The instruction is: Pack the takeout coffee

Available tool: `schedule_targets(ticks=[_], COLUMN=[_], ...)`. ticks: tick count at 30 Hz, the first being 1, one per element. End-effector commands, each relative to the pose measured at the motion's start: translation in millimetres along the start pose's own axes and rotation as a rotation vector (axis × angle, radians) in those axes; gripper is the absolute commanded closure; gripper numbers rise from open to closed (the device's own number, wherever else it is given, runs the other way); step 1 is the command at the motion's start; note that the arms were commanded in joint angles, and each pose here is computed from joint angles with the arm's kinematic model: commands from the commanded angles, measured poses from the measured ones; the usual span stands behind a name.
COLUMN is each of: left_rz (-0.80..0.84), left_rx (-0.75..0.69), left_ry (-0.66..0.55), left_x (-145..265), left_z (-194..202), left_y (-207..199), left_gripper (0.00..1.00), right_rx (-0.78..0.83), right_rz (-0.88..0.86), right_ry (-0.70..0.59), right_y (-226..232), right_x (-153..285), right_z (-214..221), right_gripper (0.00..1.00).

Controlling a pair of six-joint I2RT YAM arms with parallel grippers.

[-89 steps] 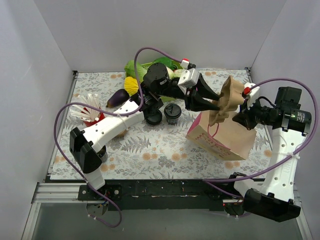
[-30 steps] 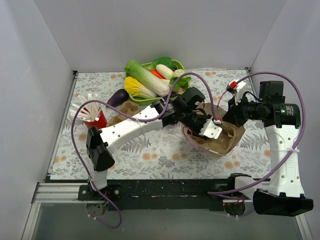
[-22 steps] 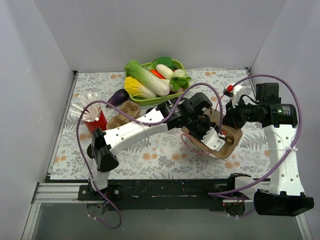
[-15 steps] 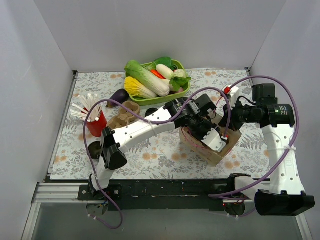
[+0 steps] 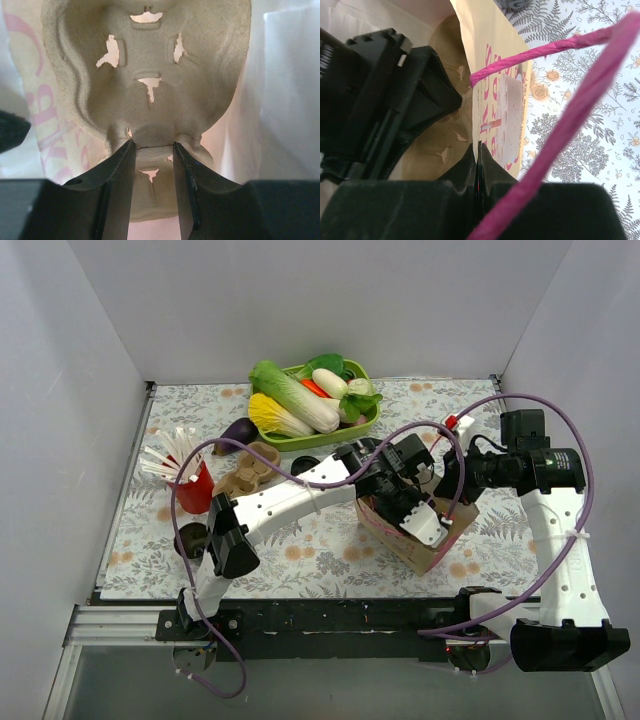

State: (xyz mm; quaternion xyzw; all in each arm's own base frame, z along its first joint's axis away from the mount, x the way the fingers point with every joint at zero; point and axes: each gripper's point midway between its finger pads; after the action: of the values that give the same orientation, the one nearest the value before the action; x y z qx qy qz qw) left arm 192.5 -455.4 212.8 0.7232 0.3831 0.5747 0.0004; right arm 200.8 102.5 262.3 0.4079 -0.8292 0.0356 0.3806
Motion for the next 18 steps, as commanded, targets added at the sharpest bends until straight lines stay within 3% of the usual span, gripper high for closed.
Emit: schedule_targets(ticks=[1, 8, 18], left_rz=[0.024, -0.016, -0.007], left_rx=[-0.014, 0.003, 0.020], left_ry=[0.000, 0.048, 0.235], left_x=[-9.0, -19.1, -46.8], left_z=[2.8, 19.9, 62.7], left_y=[-0.2, 9.5, 1.7], left_gripper=[1.00, 1.00, 1.00], right_rx=[0.002, 0.016, -0.018], right_rz=[-0.040, -0.048, -0.091], right_ry=[-0.009, 0.010, 0.047], right_y=[7.0, 9.3, 15.9], right_x=[-5.1, -8.2, -11.8], right_z=[-3.1, 3.3, 12.7], right_gripper=[0.99, 0.99, 0.99])
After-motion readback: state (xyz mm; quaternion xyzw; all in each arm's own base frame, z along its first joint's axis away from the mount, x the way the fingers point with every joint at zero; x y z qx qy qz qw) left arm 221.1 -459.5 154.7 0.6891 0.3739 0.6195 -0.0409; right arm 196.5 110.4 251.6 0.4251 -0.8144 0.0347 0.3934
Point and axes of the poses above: each gripper's point midway between its finger pads, its own x axis back along the fingers, its own y axis along the line the jaws close on, z = x × y, and after that the axes turned 7 degrees about -x, right-handed
